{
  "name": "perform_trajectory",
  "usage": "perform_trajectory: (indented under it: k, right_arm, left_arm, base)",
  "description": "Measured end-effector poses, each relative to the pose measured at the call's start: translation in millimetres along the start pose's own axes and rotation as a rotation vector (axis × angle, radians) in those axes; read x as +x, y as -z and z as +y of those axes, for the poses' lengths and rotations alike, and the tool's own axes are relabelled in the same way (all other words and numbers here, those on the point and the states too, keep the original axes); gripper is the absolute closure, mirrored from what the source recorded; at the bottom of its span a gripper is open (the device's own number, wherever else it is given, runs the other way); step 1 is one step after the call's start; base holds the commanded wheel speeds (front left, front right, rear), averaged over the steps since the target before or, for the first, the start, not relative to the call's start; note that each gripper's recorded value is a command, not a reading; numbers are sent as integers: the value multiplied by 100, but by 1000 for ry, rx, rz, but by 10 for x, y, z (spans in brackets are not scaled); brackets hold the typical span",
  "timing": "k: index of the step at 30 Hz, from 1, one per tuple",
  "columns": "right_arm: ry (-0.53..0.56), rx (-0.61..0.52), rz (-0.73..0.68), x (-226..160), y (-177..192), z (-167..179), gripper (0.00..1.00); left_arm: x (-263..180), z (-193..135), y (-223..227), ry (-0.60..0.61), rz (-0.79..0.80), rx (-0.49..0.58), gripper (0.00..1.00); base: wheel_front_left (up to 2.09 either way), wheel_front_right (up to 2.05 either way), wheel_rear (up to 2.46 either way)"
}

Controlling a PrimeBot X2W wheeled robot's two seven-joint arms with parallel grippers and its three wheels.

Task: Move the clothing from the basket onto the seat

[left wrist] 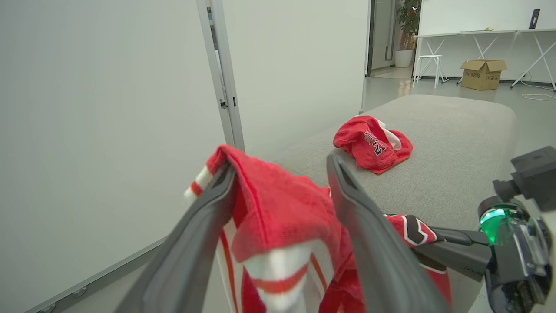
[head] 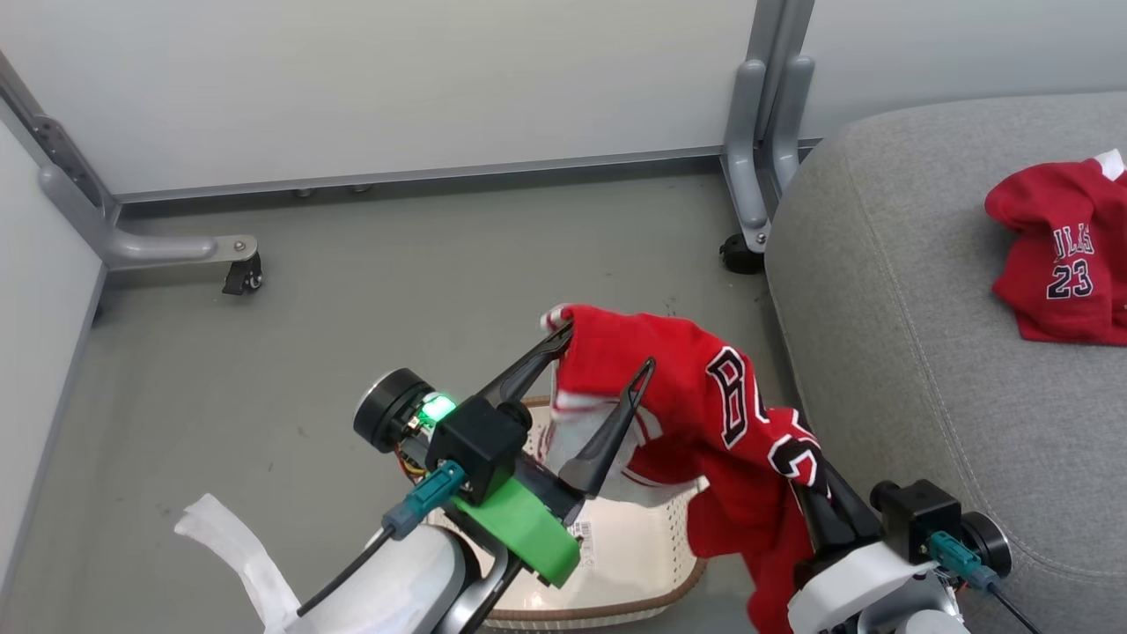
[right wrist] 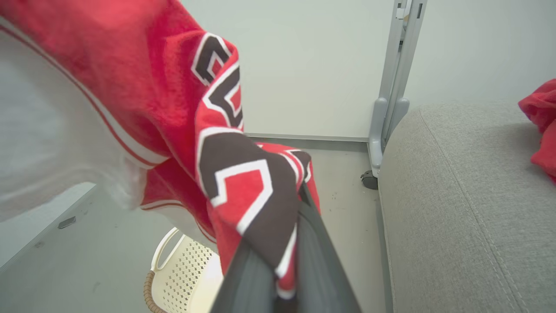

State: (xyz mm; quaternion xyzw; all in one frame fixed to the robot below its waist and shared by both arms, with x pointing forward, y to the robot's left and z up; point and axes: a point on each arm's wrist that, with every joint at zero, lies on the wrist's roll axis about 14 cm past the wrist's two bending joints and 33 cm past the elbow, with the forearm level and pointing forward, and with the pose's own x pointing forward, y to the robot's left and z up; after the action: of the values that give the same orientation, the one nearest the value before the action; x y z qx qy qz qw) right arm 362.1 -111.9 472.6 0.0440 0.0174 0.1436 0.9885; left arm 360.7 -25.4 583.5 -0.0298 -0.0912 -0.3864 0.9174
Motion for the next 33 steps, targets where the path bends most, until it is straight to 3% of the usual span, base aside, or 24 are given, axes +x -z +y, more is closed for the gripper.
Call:
perform_trajectory:
  k: [19, 33]
  right_arm:
    - [97, -17, -82, -28, -258, -273, 100]
    - [294, -22, -192, -298, -629, -814, 100]
  left_arm:
    - [134, 8, 229, 35, 46, -25, 0]
    - [596, -330, 573, 235, 84, -60, 0]
  base:
    - [0, 0, 0]
    - [0, 0, 0]
